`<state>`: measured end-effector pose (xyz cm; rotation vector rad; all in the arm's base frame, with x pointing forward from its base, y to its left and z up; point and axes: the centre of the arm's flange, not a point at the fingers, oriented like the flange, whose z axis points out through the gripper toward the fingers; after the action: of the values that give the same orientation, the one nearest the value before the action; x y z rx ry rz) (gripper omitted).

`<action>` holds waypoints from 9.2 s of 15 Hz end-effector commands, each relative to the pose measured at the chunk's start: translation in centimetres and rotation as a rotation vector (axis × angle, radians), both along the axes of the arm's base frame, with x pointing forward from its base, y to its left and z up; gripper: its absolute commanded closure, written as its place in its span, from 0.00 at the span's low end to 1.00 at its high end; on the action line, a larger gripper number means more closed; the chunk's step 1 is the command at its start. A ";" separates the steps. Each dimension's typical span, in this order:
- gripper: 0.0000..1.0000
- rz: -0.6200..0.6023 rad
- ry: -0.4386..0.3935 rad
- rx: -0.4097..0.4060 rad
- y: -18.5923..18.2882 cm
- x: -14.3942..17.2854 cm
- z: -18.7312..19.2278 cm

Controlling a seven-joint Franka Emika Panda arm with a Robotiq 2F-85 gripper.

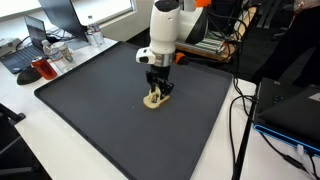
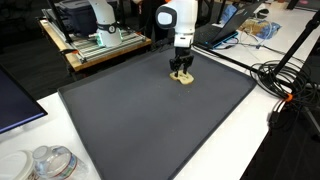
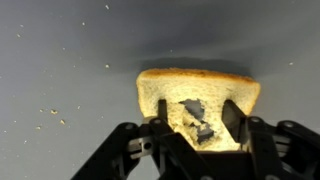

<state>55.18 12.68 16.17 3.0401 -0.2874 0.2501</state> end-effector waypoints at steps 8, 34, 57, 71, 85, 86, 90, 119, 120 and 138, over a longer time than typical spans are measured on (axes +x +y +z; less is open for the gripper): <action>0.39 -0.005 0.070 -0.002 -0.6 0.4 -2.6; 1.00 0.086 0.088 -0.046 1.2 1.6 -1.7; 1.00 0.091 0.082 -0.051 0.8 1.5 -1.3; 0.12 0.157 0.021 -0.085 1.2 2.3 3.3; 0.00 0.344 0.102 -0.248 6.5 4.3 6.7; 0.00 0.368 0.113 -0.256 7.0 4.3 6.7; 0.00 0.472 0.223 -0.358 9.2 5.1 6.5; 0.00 0.860 0.368 -0.579 14.8 6.1 1.6; 0.00 0.827 0.346 -0.583 14.6 5.6 2.3; 0.00 0.591 0.084 -0.197 9.0 -3.2 11.9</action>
<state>54.71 24.28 26.39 2.7586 0.6470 0.1182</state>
